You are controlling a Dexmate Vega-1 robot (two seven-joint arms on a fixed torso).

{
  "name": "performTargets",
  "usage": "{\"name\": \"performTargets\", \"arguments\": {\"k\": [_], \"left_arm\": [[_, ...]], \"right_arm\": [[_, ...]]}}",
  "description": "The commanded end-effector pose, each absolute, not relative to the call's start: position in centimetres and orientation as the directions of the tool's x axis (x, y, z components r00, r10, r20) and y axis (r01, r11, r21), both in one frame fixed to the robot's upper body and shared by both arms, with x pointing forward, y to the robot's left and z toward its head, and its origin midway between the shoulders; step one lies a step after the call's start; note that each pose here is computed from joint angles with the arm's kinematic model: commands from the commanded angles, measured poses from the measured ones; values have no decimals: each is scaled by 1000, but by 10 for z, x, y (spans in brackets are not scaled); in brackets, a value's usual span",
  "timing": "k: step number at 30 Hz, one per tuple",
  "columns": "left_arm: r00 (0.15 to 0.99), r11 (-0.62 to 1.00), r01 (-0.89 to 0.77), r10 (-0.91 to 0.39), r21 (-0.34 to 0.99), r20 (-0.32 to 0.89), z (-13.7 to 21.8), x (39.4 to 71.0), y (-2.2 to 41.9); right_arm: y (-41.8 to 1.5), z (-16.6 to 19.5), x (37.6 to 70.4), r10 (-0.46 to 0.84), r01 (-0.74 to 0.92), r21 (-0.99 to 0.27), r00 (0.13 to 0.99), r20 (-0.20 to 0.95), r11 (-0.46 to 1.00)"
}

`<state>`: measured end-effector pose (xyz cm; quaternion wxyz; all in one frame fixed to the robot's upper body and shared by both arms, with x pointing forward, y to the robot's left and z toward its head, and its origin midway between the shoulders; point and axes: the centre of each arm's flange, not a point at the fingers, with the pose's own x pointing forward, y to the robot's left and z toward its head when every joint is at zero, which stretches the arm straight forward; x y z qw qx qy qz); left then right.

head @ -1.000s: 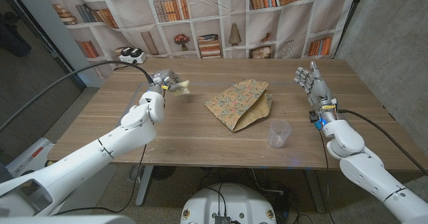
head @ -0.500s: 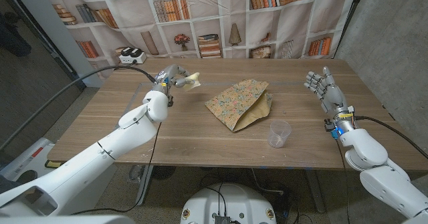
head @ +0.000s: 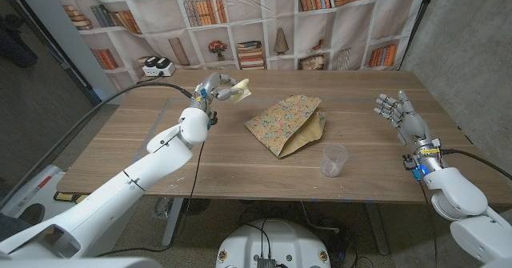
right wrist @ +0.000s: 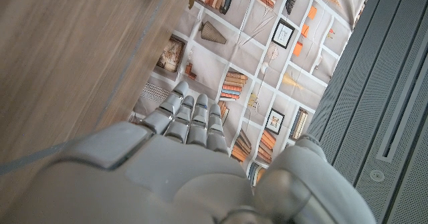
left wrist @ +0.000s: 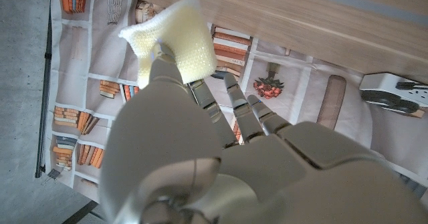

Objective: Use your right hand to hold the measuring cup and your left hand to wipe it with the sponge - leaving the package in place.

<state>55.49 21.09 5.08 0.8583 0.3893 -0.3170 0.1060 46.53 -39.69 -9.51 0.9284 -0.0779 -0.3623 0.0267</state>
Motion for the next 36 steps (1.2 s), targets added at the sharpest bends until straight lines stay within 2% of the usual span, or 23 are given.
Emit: {"name": "performTargets", "arguments": {"k": [1,5,13,23,30,36], "left_arm": [[732,737,-366,-149,568,665,69,563,171],[716,731,-371,-167,572,678,76,560,159],[702,772,-270,-251,575,666,89,567,141],[684,803,-161,-328,574,651,88,575,127],[687,802,-146,-338,579,643,90,575,132],[682,816,-68,-382,574,624,92,577,138]], "right_arm": [[-397,-110,441,130,78,-270,729,672,960],[-400,-120,438,117,88,-268,740,662,959],[-405,-137,430,110,109,-289,755,646,951],[-393,-145,417,116,184,-369,745,657,911],[-386,-149,408,127,236,-439,746,653,867],[-382,-149,401,158,272,-534,764,626,800]]}}
